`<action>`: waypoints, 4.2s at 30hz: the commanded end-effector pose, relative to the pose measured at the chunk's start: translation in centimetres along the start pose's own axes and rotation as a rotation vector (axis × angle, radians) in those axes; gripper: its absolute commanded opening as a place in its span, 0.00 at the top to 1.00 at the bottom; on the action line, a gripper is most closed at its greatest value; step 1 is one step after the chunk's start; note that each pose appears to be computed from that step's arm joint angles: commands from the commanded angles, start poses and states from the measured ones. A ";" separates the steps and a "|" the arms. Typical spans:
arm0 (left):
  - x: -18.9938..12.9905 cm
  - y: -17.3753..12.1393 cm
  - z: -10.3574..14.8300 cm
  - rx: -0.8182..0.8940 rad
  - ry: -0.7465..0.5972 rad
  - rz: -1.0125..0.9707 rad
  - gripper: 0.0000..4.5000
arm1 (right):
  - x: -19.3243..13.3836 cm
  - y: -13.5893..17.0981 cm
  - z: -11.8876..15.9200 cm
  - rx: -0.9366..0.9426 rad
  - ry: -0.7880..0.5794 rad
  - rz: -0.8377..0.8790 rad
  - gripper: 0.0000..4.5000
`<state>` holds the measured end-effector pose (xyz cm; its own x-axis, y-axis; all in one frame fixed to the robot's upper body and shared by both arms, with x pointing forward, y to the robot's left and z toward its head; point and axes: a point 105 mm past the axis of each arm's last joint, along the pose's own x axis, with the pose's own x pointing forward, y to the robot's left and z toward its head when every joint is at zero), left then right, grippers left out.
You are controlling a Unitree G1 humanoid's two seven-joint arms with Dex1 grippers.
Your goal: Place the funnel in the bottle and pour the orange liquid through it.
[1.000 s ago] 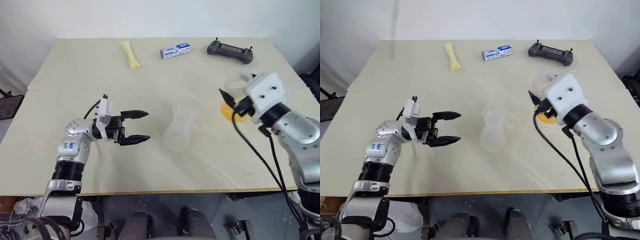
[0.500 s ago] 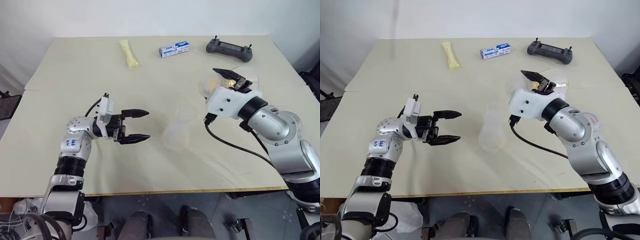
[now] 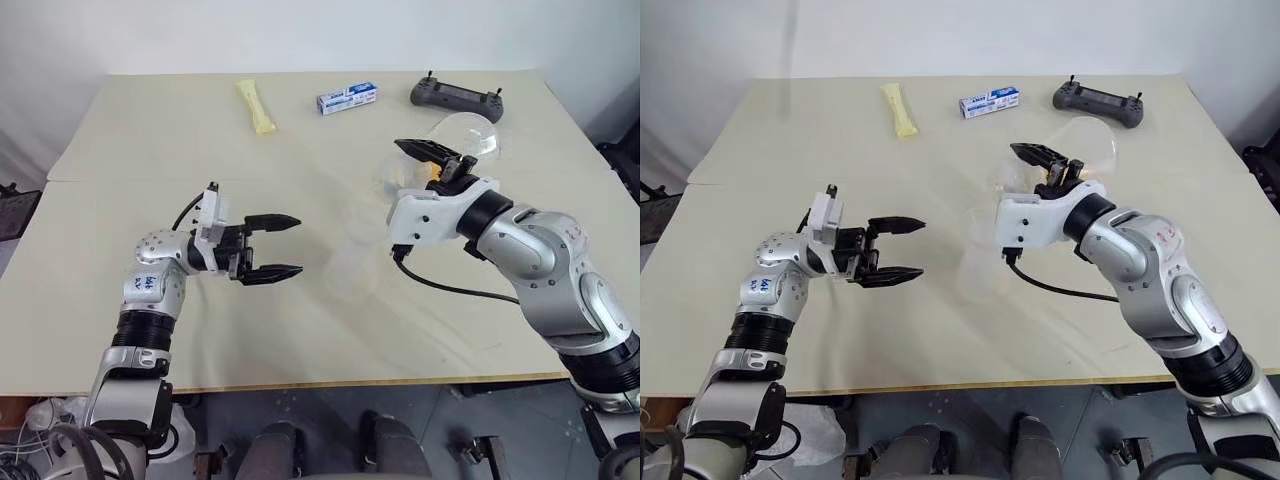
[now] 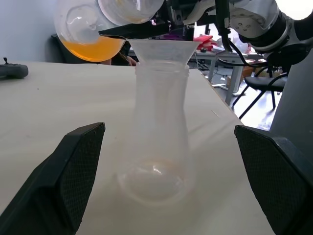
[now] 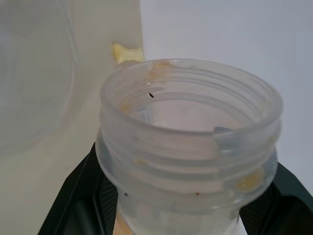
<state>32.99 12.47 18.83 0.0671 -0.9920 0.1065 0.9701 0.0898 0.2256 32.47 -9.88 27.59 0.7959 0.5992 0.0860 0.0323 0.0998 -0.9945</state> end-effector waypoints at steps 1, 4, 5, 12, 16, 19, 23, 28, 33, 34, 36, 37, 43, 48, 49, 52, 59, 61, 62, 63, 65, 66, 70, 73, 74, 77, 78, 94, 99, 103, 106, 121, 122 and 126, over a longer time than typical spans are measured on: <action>-0.3 0.1 1.2 0.028 -0.056 0.023 0.00 | -0.2 -1.7 1.0 -0.078 -0.036 -0.053 0.41; -0.2 0.4 1.7 0.019 -0.096 0.041 0.00 | -0.1 -1.5 1.4 -0.104 -0.055 -0.042 0.41; -0.2 0.3 1.8 0.017 -0.099 0.041 0.00 | -0.1 -1.5 1.4 -0.117 -0.060 -0.039 0.41; -0.1 0.2 1.8 0.005 -0.116 0.030 0.00 | -0.2 -1.4 1.4 -0.184 -0.073 -0.010 0.41; 0.0 0.1 1.9 0.006 -0.127 0.017 0.00 | -0.3 -1.1 1.3 -0.208 -0.076 0.004 0.41; 0.0 0.0 2.0 0.002 -0.135 0.013 0.00 | -0.4 -1.3 1.1 -0.236 -0.069 -0.001 0.41; 0.0 -0.1 2.0 -0.010 -0.149 0.008 0.00 | -0.3 -1.6 0.8 -0.278 -0.060 -0.011 0.41; 0.0 -0.1 2.0 -0.010 -0.143 0.006 0.00 | -0.3 -1.5 0.7 -0.302 -0.062 -0.001 0.41; 0.1 -0.2 2.0 -0.011 -0.142 0.004 0.00 | -0.3 -1.7 0.7 -0.343 -0.065 -0.008 0.41; 0.1 -0.2 1.9 -0.012 -0.140 0.004 0.00 | -0.3 -1.8 0.7 -0.349 -0.066 -0.009 0.41; 0.1 -0.2 1.9 -0.012 -0.140 0.002 0.00 | -0.3 -1.7 0.7 -0.362 -0.069 -0.007 0.41; 0.1 -0.2 1.9 -0.012 -0.140 0.001 0.00 | -0.2 -1.7 0.7 -0.366 -0.072 -0.005 0.41; 0.3 -0.2 2.0 -0.014 -0.141 -0.003 0.00 | -0.1 -1.9 0.7 -0.393 -0.079 -0.009 0.41; 0.3 -0.2 1.9 -0.013 -0.130 -0.004 0.00 | 0.1 -2.4 0.7 -0.419 -0.081 -0.022 0.41; 0.3 -0.2 1.9 -0.013 -0.131 -0.005 0.00 | 0.1 -2.4 0.8 -0.422 -0.084 -0.020 0.41; 0.4 -0.2 2.0 -0.012 -0.132 -0.008 0.00 | 0.1 -2.4 0.8 -0.431 -0.090 -0.016 0.41; 0.5 -0.1 2.1 -0.014 -0.139 -0.013 0.00 | 0.2 -2.4 1.0 -0.464 -0.106 -0.013 0.41; 0.5 -0.1 2.1 -0.016 -0.141 -0.014 0.00 | 0.3 -2.4 1.1 -0.467 -0.111 -0.013 0.41; 0.5 -0.1 2.1 -0.017 -0.142 -0.014 0.00 | 0.3 -2.4 1.1 -0.470 -0.114 -0.011 0.41; 0.5 -0.1 2.1 -0.017 -0.143 -0.014 0.00 | 0.2 -2.4 1.1 -0.473 -0.116 -0.011 0.41; 0.6 -0.2 2.1 -0.019 -0.146 -0.014 0.00 | 0.2 -2.5 1.1 -0.478 -0.117 -0.009 0.41; 0.6 -0.2 2.1 -0.020 -0.149 -0.015 0.00 | 0.2 -2.4 1.1 -0.482 -0.118 -0.008 0.41; 0.6 -0.2 2.2 -0.024 -0.159 -0.019 0.00 | 0.2 -2.4 1.0 -0.494 -0.119 -0.001 0.41; 0.7 -0.1 2.2 -0.025 -0.166 -0.021 0.00 | 0.3 -1.9 0.8 -0.436 -0.118 0.041 0.41; 0.7 -0.2 2.2 -0.025 -0.170 -0.023 0.00 | 0.3 -2.0 0.9 -0.449 -0.121 0.034 0.41; 0.7 -0.2 2.2 -0.025 -0.177 -0.025 0.00 | 0.3 -2.3 1.1 -0.485 -0.129 0.015 0.41; 0.7 -0.2 2.2 -0.025 -0.178 -0.026 0.00 | 0.3 -2.3 1.2 -0.489 -0.129 0.014 0.41; 0.7 -0.1 2.2 -0.025 -0.174 -0.029 0.00 | 0.4 -2.3 1.3 -0.559 -0.145 0.002 0.41; 0.7 0.0 2.1 -0.025 -0.171 -0.029 0.00 | 0.5 -2.4 1.4 -0.573 -0.151 -0.005 0.41; 0.7 0.0 2.1 -0.025 -0.171 -0.029 0.00 | 0.6 -2.4 1.6 -0.588 -0.160 -0.010 0.41; 0.6 0.0 2.1 -0.026 -0.171 -0.030 0.00 | 0.6 -2.4 1.6 -0.589 -0.163 -0.010 0.41; 0.8 0.1 2.1 -0.020 -0.170 -0.039 0.00 | 0.6 -2.0 1.5 -0.639 -0.180 -0.009 0.41; 0.8 0.1 2.1 -0.019 -0.171 -0.039 0.00 | 0.6 -2.0 1.6 -0.642 -0.182 -0.010 0.41; 0.8 0.1 2.1 -0.019 -0.171 -0.040 0.00 | 0.6 -2.0 1.6 -0.651 -0.186 -0.014 0.41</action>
<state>32.71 11.94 19.80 0.0126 -0.9688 0.2475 0.9847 0.0551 0.1655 32.43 -8.27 27.87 0.6864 0.7272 -0.0071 0.3825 -0.3694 -0.8469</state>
